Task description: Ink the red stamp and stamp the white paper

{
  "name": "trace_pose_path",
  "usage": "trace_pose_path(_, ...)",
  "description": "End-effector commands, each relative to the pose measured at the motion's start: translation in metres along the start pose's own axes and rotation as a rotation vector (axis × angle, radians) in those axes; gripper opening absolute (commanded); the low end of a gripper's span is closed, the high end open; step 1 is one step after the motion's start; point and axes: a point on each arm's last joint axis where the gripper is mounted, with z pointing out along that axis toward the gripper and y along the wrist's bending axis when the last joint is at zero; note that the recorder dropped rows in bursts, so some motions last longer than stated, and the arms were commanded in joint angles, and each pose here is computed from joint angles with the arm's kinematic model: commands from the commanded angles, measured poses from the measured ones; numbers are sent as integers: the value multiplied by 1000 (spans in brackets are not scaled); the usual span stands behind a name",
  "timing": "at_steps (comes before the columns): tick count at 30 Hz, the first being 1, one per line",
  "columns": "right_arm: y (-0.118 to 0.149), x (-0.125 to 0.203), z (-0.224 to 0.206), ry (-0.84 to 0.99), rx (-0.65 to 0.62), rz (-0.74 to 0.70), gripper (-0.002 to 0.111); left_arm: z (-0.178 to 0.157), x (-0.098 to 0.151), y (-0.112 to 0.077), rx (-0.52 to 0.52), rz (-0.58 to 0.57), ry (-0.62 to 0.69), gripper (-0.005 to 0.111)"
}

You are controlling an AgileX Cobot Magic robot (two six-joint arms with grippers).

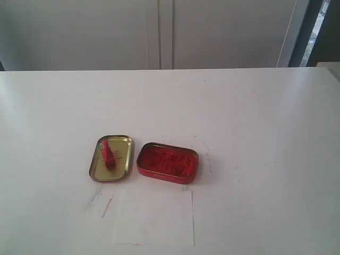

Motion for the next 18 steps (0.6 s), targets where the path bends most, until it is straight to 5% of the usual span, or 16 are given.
trace_pose_path(1, 0, 1, 0, -7, -2, 5, 0, 1, 3, 0, 0, -6, 12, 0)
trace_pose_path(13, 0, 1, 0, -7, -2, 5, 0, 1, 1, 0, -3, -7, -11, 0)
trace_pose_path(18, 0, 1, 0, -7, -2, 5, 0, 0, -10, 2, -18, -7, -128, 0)
